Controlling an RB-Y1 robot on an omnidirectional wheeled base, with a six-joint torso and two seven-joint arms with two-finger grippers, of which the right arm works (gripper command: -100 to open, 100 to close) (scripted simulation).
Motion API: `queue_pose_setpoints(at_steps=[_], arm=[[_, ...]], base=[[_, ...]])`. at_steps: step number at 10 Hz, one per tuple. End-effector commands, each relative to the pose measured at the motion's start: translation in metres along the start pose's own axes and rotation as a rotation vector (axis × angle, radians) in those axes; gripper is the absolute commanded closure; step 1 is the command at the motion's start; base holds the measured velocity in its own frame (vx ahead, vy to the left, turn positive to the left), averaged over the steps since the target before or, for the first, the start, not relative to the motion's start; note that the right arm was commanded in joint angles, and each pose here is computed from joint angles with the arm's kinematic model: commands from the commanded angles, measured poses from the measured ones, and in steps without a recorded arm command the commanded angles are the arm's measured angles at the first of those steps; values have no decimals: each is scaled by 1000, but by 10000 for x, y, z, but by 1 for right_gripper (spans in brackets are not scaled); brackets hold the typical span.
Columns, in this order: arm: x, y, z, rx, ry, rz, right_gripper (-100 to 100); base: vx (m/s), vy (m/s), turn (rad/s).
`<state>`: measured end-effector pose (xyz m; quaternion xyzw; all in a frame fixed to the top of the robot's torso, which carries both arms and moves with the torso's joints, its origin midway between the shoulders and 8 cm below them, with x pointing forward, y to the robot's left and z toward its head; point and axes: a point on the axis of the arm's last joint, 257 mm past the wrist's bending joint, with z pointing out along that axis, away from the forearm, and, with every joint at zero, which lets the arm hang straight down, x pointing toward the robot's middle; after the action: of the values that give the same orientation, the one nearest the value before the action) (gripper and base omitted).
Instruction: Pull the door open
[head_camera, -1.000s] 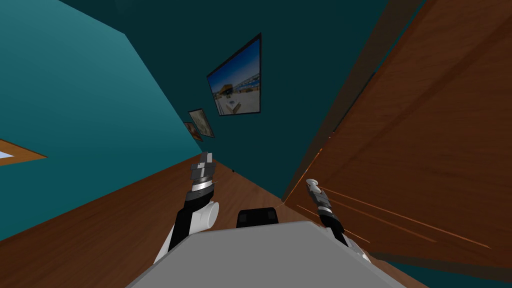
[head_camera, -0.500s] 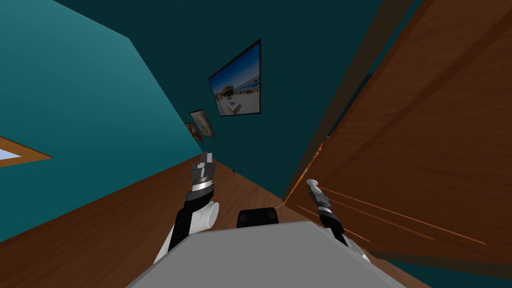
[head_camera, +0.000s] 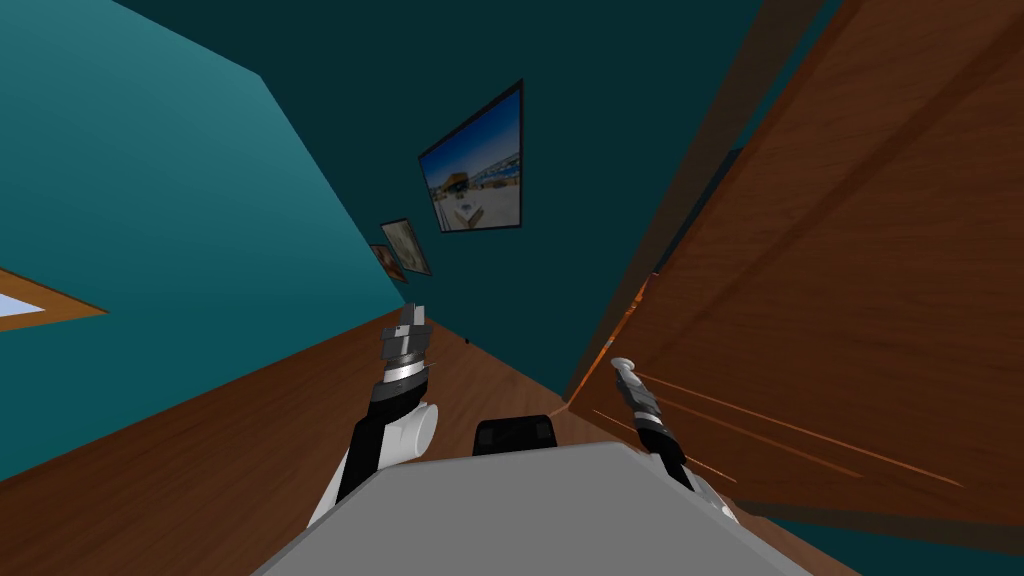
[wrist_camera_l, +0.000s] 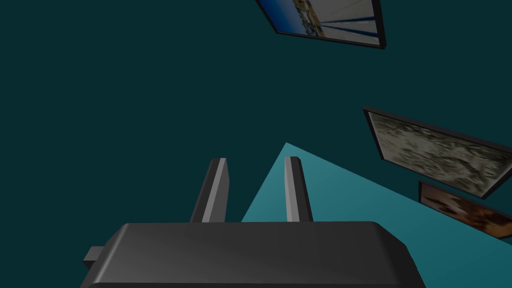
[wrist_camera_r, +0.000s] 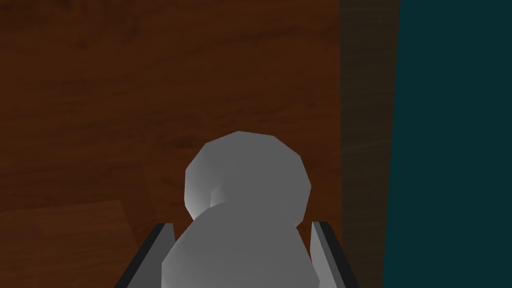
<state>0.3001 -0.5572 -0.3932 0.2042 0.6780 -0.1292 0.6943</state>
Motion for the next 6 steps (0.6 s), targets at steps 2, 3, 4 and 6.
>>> queue_pose_setpoints(at_steps=[2, 3, 4, 6], arm=[[-5, 41, 27, -5, -5, 78, 100], [-7, 55, 37, -6, -6, 106, 100], [-9, 72, 48, -8, -8, 139, 100], [-13, 112, 75, -13, -10, 208, 100]], base=[[-27, -6, 8], [-28, -9, 7], [-33, -13, 8], [-36, -14, 10]])
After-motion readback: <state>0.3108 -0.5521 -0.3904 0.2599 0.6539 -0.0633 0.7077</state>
